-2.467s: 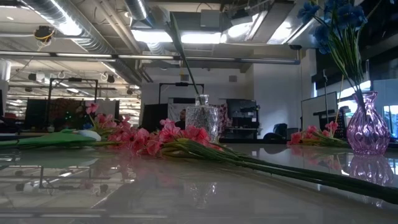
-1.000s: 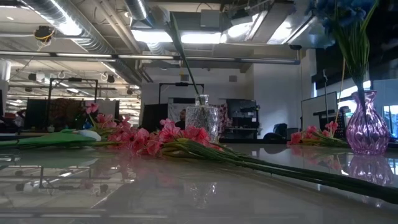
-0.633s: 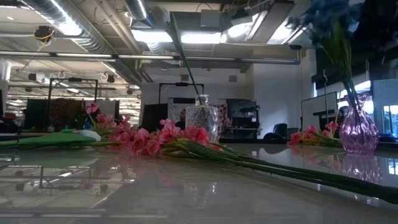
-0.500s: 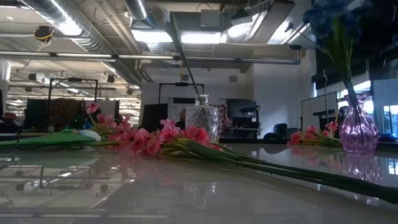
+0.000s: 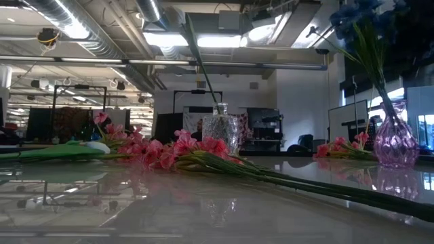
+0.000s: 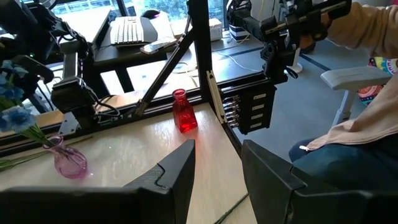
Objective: Sort flowers into vase by color
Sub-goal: Put the bottom blue flower into the purple vase
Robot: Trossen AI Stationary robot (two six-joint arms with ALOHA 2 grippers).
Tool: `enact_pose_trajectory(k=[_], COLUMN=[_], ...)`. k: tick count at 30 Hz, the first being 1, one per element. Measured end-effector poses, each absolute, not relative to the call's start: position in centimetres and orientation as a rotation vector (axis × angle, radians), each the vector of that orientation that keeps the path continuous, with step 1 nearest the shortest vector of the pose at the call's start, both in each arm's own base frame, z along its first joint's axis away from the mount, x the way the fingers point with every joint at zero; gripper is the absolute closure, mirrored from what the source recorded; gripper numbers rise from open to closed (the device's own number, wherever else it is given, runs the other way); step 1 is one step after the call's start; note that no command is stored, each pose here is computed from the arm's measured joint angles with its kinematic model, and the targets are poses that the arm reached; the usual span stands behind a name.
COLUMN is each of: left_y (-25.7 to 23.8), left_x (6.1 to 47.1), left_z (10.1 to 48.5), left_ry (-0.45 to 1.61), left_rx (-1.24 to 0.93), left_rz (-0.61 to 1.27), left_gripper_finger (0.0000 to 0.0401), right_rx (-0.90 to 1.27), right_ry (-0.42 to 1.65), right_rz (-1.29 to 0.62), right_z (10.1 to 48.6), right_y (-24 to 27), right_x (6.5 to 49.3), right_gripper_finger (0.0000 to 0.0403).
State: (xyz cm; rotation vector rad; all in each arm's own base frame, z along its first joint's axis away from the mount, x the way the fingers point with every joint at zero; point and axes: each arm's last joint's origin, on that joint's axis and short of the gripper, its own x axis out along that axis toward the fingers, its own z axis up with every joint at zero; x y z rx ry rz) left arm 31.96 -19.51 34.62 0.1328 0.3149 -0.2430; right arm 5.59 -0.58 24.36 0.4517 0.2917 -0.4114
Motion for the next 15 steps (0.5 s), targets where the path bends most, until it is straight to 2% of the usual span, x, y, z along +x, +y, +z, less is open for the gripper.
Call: enact_pose_trajectory(k=[10, 15], left_y=[-19.51, -19.51], left_x=[31.96, 31.96], left_z=[34.62, 34.62], left_ry=[0.315, 0.315], left_rx=[0.131, 0.132], left_rz=[-0.243, -0.243], left_gripper_finger=[0.0273, 0.0274], right_rx=[0.451, 0.445], right_ry=[0.296, 0.308], right_rz=[-0.409, -0.335], right_z=[24.32, 24.43], right_y=[-0.57, -0.37], right_x=[5.58, 5.69], right_gripper_finger=[0.0276, 0.0266])
